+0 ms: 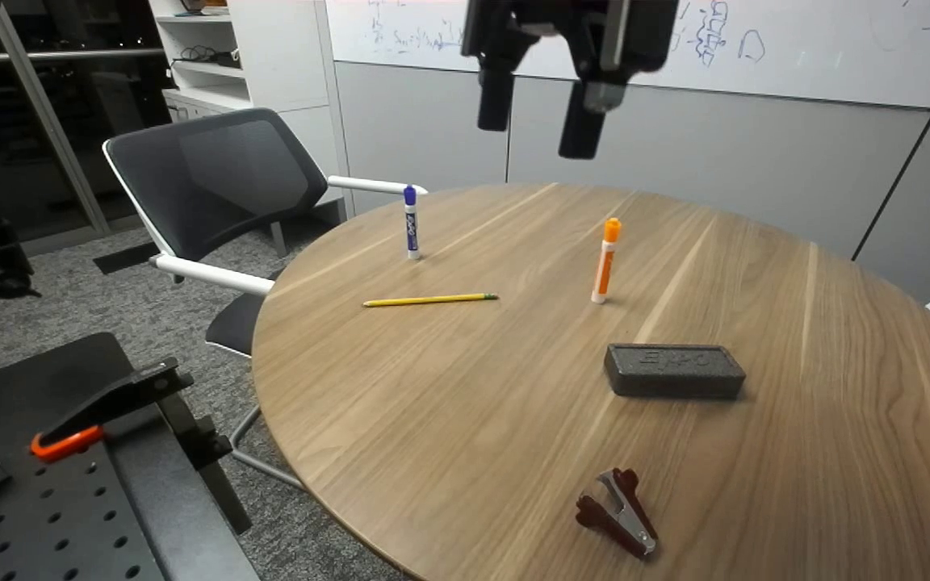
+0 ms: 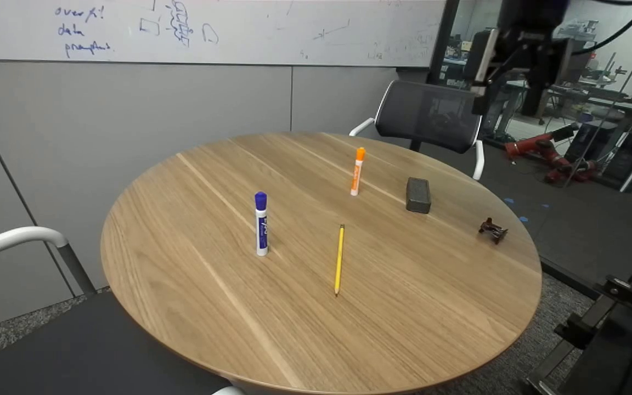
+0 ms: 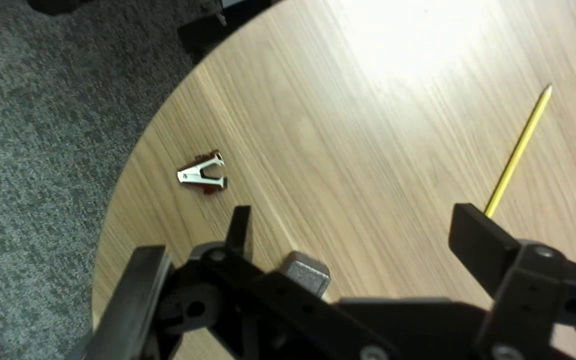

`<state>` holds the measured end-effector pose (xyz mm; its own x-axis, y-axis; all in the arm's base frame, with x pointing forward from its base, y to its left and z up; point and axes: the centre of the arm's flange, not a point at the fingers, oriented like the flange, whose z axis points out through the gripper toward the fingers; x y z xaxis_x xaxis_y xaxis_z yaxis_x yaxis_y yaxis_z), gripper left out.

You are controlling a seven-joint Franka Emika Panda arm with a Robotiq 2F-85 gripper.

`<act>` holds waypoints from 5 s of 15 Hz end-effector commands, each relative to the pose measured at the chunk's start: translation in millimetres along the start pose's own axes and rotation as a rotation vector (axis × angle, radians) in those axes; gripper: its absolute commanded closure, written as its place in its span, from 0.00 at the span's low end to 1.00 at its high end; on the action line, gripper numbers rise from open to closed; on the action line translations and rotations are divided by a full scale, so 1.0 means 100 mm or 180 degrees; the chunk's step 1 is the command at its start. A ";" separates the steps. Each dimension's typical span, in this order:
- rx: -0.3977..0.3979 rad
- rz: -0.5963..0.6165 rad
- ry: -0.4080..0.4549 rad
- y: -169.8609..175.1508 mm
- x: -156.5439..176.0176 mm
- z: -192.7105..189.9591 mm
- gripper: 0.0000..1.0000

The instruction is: Move the duster closer to you

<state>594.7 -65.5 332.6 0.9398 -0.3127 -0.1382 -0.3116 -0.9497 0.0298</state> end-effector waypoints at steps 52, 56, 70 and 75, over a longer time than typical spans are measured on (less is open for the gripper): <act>-0.0477 0.0187 0.0342 0.46 1.41 1.29 0.69; -0.0291 -0.0454 0.0377 0.28 1.26 1.31 0.69; -0.0396 -0.1535 -0.0106 -0.22 -0.15 2.15 0.69; -0.0370 -0.1648 -0.0147 -0.33 -0.92 2.45 0.69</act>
<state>553.9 -22.7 89.1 0.9581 0.1789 -0.2235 0.1945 -0.9796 0.0496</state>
